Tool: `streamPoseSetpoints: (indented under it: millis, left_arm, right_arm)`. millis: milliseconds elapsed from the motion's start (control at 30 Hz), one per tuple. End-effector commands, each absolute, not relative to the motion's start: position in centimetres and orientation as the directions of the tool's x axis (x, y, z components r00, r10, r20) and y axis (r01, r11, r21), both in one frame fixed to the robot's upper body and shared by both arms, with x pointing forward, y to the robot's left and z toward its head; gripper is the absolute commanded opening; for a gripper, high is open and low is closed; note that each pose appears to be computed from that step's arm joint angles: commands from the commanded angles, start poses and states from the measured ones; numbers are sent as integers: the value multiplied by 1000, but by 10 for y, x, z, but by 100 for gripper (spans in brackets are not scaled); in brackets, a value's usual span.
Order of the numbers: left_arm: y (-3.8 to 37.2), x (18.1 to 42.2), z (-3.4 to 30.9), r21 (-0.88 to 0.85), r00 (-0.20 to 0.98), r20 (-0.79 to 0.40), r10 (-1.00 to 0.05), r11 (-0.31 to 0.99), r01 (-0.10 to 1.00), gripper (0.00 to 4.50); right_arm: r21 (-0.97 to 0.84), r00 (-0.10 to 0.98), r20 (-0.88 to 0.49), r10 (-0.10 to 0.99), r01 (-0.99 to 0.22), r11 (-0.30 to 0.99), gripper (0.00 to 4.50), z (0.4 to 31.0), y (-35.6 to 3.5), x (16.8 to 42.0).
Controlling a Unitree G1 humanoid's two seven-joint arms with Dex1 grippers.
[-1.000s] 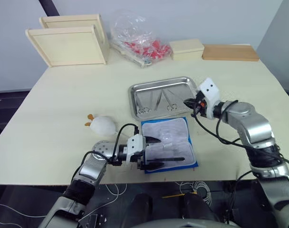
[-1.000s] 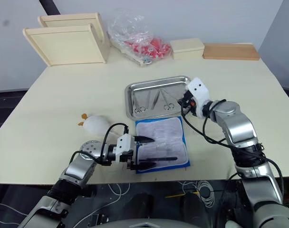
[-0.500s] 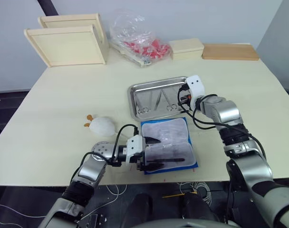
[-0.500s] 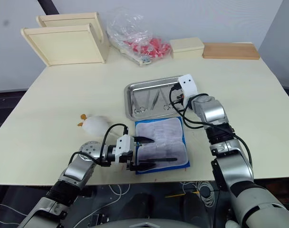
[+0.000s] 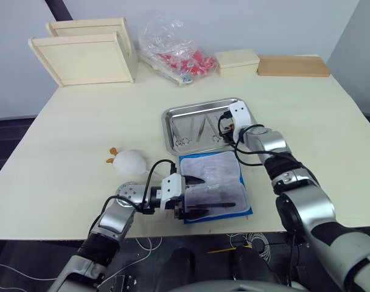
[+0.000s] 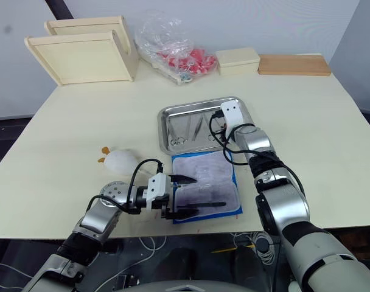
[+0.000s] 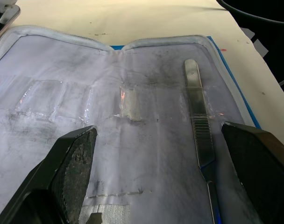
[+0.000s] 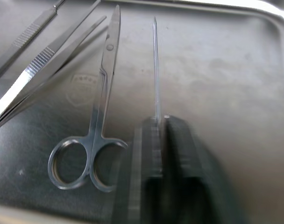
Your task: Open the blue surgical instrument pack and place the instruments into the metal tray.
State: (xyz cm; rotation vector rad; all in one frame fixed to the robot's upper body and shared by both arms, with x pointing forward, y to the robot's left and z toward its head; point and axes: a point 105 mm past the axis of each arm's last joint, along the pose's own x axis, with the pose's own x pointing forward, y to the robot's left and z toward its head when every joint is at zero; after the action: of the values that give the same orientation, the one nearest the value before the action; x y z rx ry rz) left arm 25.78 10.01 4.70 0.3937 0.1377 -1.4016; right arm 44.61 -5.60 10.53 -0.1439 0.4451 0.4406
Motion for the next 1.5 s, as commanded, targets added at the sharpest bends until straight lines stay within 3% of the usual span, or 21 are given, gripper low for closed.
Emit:
streamPoseSetpoints:
  millis: [33,100,167,200,567,867,1500]
  left_arm:
    - [110,240,4,54,128,-465,-876,116,992,450]
    - [110,239,4,53,128,-464,-877,117,992,450]
    - [110,238,4,53,128,-463,-877,117,992,450]
    - [110,238,4,52,127,-463,-877,116,992,450]
    - [108,238,4,52,123,-462,-878,112,992,450]
    - [108,239,3,50,115,-463,-879,104,993,450]
    - [110,239,3,46,98,-469,-878,87,995,450]
  right_arm:
    - [-48,824,-394,406,-460,886,233,121,-51,451]
    - [-53,830,-382,405,-458,887,311,125,-52,452]
    - [-59,840,-363,403,-453,890,424,130,-54,454]
    - [-67,846,-351,401,-450,891,441,134,-54,455]
    - [-120,850,-202,486,-514,849,441,180,-56,442]
    - [-204,671,-92,736,-736,646,441,202,-53,378]
    - [-211,363,-113,925,-919,334,441,184,-112,270]
